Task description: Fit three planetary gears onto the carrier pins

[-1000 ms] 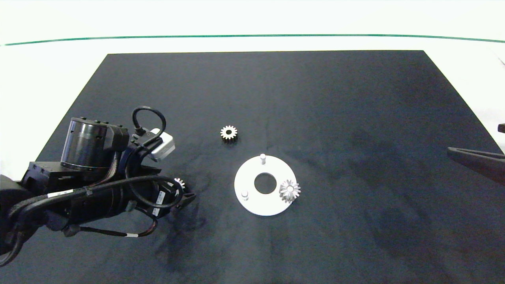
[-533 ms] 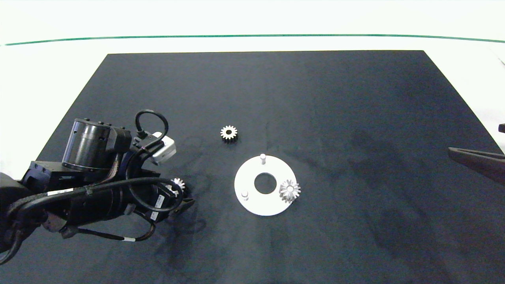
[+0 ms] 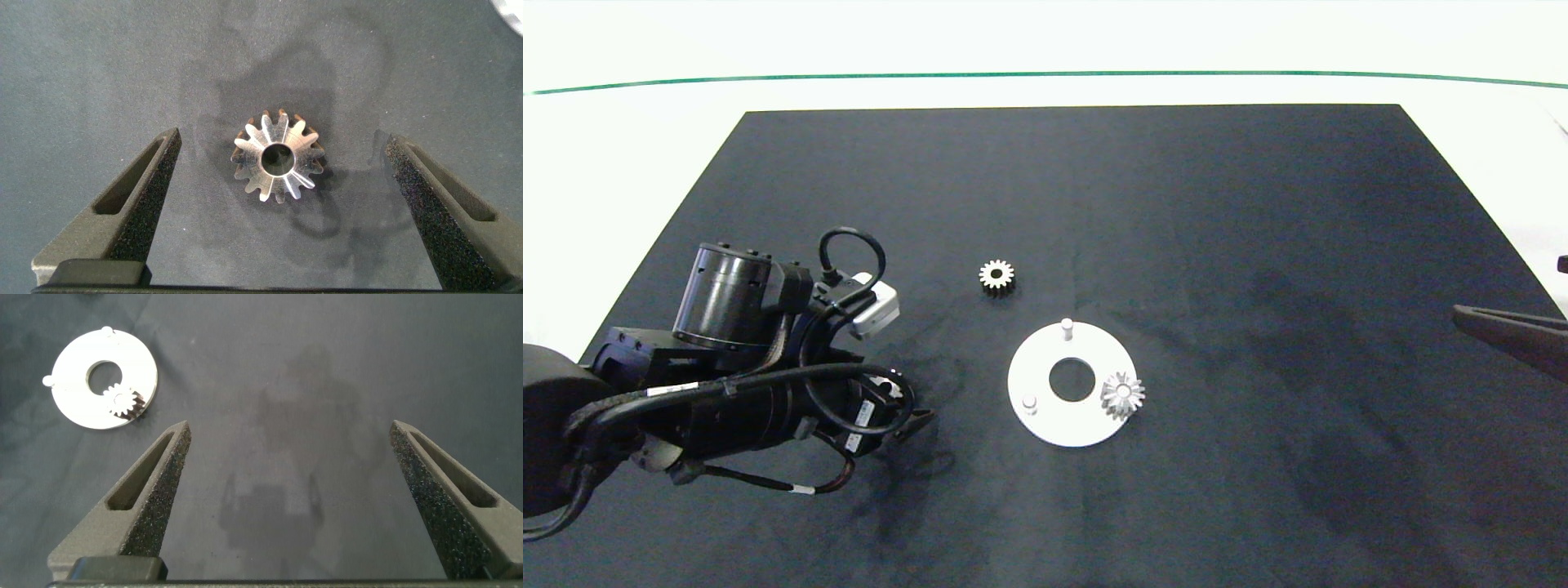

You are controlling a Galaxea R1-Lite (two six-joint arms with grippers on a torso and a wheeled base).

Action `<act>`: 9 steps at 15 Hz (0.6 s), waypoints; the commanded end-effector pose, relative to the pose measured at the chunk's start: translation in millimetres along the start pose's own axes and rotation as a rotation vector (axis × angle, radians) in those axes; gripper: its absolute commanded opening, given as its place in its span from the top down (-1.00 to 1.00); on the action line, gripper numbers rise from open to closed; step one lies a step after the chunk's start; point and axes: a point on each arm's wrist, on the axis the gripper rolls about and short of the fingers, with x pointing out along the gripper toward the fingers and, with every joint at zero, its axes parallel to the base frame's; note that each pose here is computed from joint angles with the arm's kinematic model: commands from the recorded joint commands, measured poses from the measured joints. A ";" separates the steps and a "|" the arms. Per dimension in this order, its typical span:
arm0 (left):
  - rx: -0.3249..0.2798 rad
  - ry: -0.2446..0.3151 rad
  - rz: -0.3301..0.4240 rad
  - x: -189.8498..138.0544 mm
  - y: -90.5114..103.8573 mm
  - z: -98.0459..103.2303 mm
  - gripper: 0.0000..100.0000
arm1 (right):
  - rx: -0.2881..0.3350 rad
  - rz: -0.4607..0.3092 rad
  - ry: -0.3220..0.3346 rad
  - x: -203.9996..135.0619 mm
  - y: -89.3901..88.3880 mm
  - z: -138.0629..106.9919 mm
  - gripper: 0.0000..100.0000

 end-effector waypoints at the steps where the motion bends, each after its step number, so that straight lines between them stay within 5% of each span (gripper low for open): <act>1: 0.006 0.000 -0.003 0.4 -1.0 0.2 -0.96 | -0.002 -0.001 -0.002 -0.9 -0.2 0.0 -1.00; 9: 0.027 0.002 -0.030 -1.8 -9.3 1.9 -0.66 | -0.002 -0.001 -0.002 -0.9 -0.2 0.0 -1.00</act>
